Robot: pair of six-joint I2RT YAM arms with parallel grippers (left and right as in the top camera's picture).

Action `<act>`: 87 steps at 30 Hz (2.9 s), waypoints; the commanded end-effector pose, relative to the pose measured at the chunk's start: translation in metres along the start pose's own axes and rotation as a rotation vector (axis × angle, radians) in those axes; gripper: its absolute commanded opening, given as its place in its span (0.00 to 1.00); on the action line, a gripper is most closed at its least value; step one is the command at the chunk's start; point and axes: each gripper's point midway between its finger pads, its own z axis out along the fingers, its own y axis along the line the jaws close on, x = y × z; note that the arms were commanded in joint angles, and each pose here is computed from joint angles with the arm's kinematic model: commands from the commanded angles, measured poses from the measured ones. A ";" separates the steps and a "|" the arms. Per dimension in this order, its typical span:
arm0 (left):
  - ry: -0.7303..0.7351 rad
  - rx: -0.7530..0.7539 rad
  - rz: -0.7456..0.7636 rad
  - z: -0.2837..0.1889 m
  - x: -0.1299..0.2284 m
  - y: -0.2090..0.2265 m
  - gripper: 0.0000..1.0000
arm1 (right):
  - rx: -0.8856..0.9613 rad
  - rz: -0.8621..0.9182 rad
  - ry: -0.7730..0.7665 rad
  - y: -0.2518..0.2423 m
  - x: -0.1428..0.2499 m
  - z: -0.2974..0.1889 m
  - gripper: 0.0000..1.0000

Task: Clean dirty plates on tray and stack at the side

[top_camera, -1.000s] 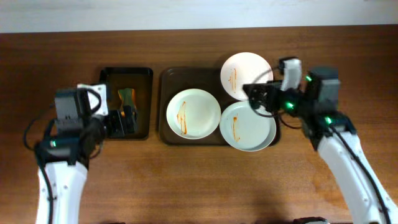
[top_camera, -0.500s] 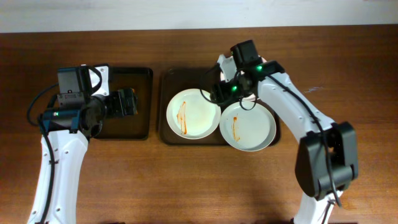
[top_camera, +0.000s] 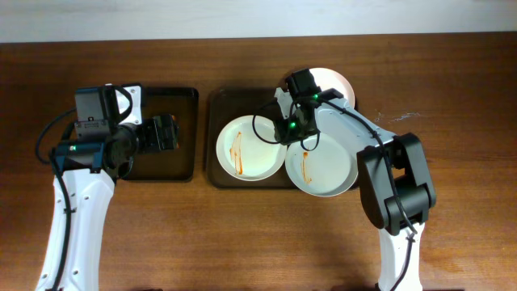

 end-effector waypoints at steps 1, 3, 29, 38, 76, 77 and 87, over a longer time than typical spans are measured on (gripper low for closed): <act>-0.021 -0.007 0.014 -0.004 -0.008 0.002 1.00 | 0.006 0.062 0.000 0.002 -0.004 0.007 0.04; -0.021 -0.007 0.014 -0.004 -0.008 0.002 1.00 | 0.003 0.145 -0.023 0.004 -0.013 0.002 0.04; 0.112 -0.128 0.018 0.095 0.006 0.044 0.89 | 0.049 0.273 -0.055 -0.004 -0.021 -0.001 0.04; 0.084 -0.153 0.022 0.163 0.004 0.061 0.79 | 0.049 0.273 -0.056 -0.004 -0.021 -0.001 0.04; 0.183 0.188 0.243 0.175 0.031 -0.117 0.00 | -0.203 0.247 0.009 0.008 -0.013 -0.013 0.04; 0.199 0.186 0.233 0.177 0.035 -0.117 0.00 | -0.203 0.247 0.009 0.008 -0.013 -0.013 0.04; 0.339 0.167 0.218 0.204 0.079 -0.116 0.00 | -0.204 0.246 0.005 0.008 -0.014 -0.013 0.05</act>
